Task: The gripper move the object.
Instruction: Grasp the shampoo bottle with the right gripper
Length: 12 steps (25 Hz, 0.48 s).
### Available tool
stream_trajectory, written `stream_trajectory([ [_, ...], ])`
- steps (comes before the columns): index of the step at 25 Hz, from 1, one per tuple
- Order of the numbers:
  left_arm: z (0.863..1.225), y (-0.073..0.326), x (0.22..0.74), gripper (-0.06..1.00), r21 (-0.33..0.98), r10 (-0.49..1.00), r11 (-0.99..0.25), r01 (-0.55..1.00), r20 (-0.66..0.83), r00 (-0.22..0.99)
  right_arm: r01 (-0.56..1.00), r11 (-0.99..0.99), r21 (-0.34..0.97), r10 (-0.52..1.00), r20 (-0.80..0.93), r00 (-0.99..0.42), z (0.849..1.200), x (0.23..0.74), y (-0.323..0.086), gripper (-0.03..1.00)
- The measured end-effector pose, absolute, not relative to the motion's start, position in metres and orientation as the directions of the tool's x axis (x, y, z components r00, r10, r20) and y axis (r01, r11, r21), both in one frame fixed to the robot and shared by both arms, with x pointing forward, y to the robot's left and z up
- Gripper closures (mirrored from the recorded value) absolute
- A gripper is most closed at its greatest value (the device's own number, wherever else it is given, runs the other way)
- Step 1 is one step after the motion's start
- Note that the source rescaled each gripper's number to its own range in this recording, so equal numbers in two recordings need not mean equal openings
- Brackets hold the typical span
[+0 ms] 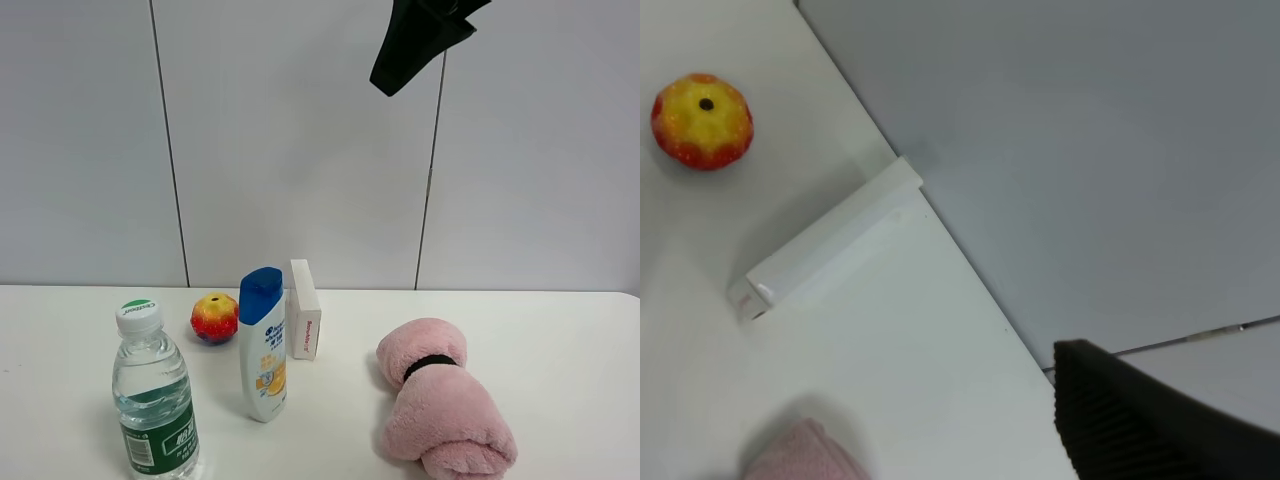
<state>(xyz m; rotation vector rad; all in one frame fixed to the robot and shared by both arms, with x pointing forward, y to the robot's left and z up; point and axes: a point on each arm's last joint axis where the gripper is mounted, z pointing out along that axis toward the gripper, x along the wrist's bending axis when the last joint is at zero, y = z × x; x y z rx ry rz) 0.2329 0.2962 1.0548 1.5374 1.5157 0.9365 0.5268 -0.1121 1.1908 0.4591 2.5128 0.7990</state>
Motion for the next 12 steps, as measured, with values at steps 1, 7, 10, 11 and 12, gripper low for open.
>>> stream_trajectory([
  [1, 1.055, 0.296, 0.233, -0.06, 0.900, 1.000, 0.002, 0.435, -0.013, 0.023, 0.169, 0.777, 0.607, 0.437, -0.325, -0.838, 1.190, 0.528, -0.112, -0.01],
  [7, 1.055, 0.296, 0.233, -0.06, 0.900, 1.000, 0.002, 0.435, -0.013, 0.023, 0.215, 0.775, 0.594, 0.422, -0.233, -0.876, 1.161, 0.545, -0.095, -0.01],
  [10, 1.055, 0.296, 0.233, -0.06, 0.900, 1.000, 0.002, 0.435, -0.013, 0.023, 0.249, 0.805, 0.539, 0.383, -0.152, -0.911, 1.134, 0.554, -0.085, -0.01],
  [11, 1.055, 0.296, 0.233, -0.06, 0.900, 1.000, 0.002, 0.435, -0.013, 0.023, 0.245, 0.814, 0.526, 0.371, -0.146, -0.917, 1.129, 0.556, -0.084, -0.01],
  [12, 1.055, 0.296, 0.233, -0.06, 0.900, 1.000, 0.002, 0.435, -0.013, 0.023, 0.237, 0.819, 0.522, 0.360, -0.146, -0.921, 1.127, 0.557, -0.083, -0.01],
])
